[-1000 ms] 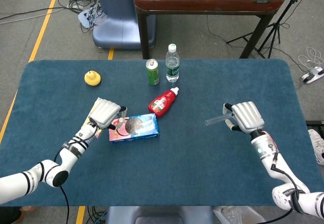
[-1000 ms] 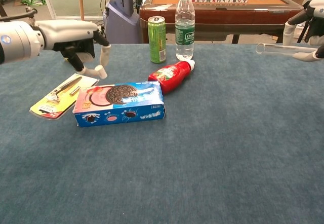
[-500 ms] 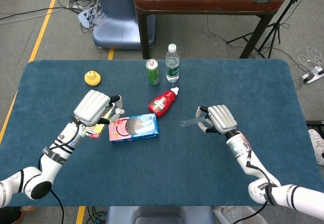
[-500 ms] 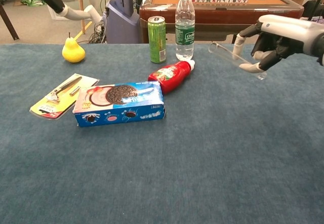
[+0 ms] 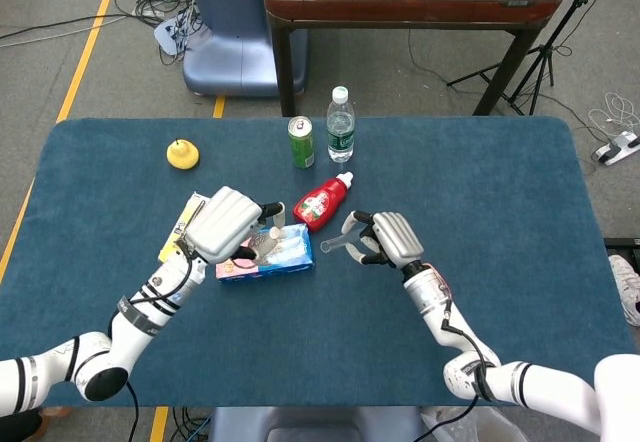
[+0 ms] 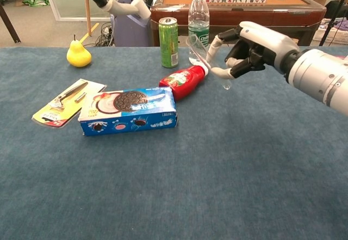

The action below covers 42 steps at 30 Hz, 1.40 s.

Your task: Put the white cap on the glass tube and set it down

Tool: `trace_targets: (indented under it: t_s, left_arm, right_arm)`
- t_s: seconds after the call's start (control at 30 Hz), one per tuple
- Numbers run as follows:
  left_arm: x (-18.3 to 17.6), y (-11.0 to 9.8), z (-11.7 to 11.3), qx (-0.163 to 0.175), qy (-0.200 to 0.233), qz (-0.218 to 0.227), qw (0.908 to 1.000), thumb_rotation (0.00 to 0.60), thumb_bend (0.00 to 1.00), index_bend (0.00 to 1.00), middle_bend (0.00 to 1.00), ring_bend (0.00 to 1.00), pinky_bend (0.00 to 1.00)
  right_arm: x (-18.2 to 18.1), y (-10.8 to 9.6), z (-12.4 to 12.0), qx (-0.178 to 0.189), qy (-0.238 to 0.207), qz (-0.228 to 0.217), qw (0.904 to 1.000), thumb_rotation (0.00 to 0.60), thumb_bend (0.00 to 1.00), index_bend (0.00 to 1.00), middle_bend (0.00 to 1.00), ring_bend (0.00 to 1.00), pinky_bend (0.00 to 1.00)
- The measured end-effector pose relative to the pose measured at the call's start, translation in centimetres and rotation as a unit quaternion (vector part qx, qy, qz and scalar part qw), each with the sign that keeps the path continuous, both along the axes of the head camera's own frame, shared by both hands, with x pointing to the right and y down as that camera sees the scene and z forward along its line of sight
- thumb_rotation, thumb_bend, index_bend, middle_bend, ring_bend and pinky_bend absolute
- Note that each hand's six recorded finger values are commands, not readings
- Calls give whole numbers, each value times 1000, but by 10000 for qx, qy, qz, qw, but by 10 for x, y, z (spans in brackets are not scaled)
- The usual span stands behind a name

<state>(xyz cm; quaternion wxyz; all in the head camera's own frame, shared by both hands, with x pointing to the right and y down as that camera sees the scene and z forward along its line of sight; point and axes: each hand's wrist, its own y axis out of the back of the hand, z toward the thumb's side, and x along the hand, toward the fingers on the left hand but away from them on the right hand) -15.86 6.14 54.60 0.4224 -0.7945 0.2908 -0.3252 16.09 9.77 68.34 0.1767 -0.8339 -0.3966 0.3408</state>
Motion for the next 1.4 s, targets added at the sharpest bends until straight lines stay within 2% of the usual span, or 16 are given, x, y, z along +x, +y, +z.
trace_targets:
  t_s: [0.57, 1.4]
  left_arm:
    - [26, 0, 5, 122, 10, -52, 9999, 600, 276, 578, 972, 1000, 1000]
    - [41, 6, 10, 453, -249, 52, 9987, 600, 275, 586, 973, 1000, 1000]
  right_arm:
    - [-18, -1, 5, -119, -485, 394, 9980, 600, 505, 898, 1000, 1000, 1000]
    - [-27, 2, 8, -271, -665, 494, 9962, 600, 505, 898, 1000, 1000, 1000]
